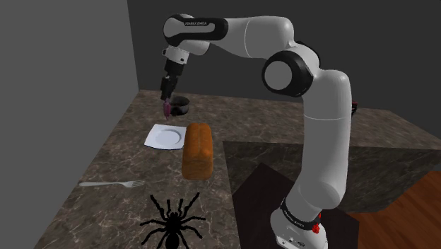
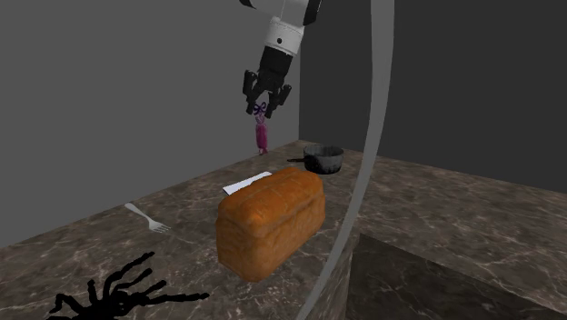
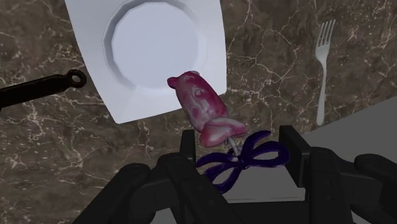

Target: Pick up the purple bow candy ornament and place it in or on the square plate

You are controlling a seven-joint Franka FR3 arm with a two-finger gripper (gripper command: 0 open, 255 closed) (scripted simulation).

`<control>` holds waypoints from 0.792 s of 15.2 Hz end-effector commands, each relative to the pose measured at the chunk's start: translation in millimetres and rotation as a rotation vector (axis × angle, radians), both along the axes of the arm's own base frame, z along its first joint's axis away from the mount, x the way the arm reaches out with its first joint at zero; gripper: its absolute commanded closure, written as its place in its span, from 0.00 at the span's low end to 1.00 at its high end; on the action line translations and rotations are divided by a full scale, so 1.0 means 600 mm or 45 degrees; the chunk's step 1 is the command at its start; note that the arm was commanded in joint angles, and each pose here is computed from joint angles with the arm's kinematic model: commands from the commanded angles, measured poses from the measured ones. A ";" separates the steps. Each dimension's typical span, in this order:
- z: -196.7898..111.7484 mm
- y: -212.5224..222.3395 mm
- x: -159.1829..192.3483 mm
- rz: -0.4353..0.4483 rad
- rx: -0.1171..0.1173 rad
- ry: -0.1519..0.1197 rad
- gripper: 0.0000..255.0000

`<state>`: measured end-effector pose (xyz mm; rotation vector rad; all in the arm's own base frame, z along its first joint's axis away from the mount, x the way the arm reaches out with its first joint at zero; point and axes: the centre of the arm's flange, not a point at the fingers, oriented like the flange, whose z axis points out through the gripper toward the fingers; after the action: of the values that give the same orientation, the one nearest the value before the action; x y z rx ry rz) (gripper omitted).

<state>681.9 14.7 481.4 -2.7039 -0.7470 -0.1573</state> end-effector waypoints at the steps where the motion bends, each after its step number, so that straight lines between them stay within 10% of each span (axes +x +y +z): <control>1: -0.008 -0.011 0.008 0.002 0.000 0.001 1.00; 12: -0.105 -0.011 0.008 0.002 0.000 0.001 1.00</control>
<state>686.7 8.3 424.1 -2.7027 -0.7493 -0.1556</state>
